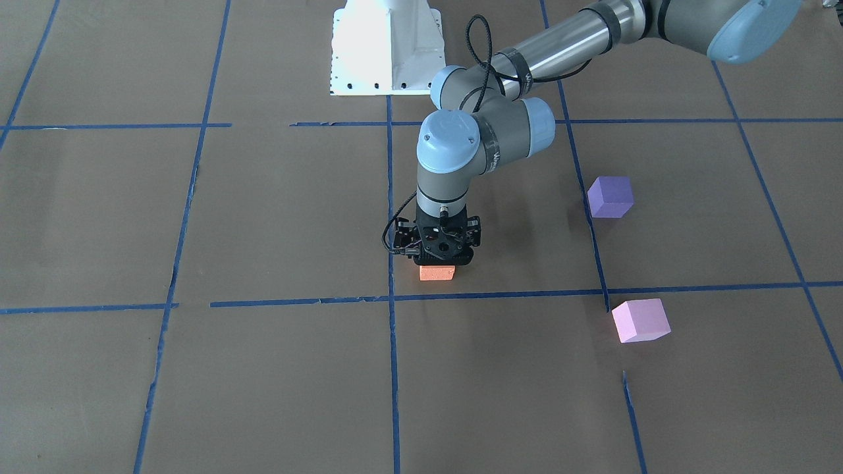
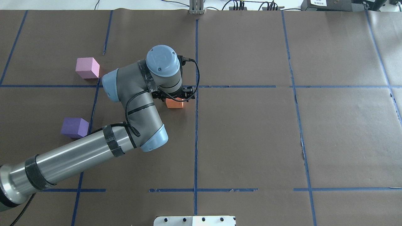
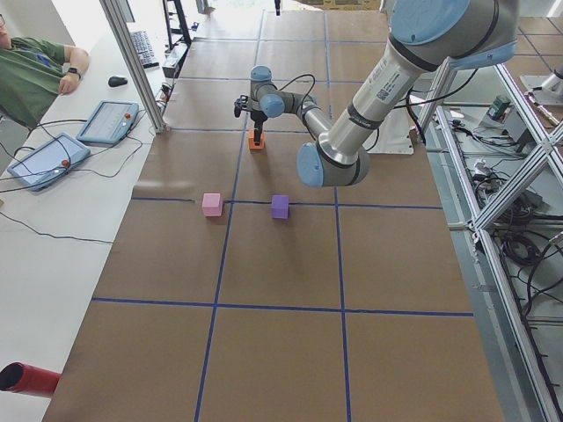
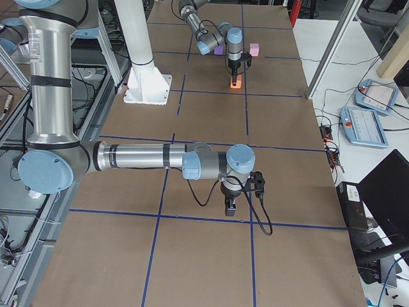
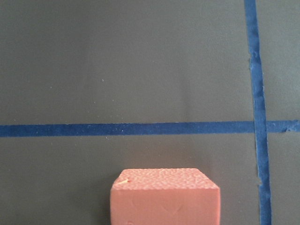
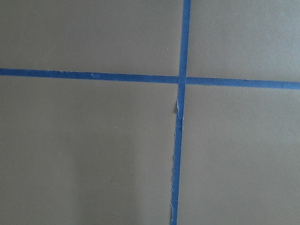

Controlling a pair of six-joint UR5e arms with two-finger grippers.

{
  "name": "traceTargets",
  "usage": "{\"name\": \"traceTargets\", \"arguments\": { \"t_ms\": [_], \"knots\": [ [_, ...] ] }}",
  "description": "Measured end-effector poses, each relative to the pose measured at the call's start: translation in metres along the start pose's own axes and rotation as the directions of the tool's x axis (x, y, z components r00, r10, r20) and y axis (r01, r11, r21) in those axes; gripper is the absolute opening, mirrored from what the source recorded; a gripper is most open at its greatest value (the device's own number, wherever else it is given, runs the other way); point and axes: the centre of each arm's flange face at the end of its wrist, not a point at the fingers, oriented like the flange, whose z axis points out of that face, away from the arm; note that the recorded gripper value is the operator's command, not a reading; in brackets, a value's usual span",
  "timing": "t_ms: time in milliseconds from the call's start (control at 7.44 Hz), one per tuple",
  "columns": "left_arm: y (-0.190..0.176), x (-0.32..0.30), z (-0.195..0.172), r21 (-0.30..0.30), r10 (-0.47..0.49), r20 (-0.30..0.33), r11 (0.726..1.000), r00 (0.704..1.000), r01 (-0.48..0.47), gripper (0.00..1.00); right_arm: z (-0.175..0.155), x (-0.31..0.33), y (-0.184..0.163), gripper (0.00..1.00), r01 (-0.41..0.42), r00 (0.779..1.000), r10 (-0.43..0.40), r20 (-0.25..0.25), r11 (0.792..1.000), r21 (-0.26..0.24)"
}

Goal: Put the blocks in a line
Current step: 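Lower the left gripper and close it on the orange cube, then carry the orange cube toward the gap between pink and purple cubes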

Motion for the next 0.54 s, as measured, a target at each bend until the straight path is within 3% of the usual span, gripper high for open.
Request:
{"name": "traceTargets", "arguments": {
  "t_ms": [269,403,538],
  "knots": [
    [-0.0009,0.0001,0.0009,0.005,0.0,0.0,1.0,1.0,0.0,0.26,0.0,0.0,0.0,1.0,0.0,1.0,0.0,0.0,1.0,0.0],
    [-0.0016,0.0003,0.0003,0.012,0.003,-0.002,1.0,1.0,-0.003,0.01,-0.0001,-0.0001,-0.0001,1.0,0.0,1.0,0.0,0.0,1.0,0.0],
    [-0.0029,0.0005,-0.0024,0.018,0.006,-0.006,1.0,1.0,-0.006,0.0,-0.0002,-0.0003,-0.0004,1.0,0.001,1.0,-0.001,0.0,1.0,0.001]
  ]
}}
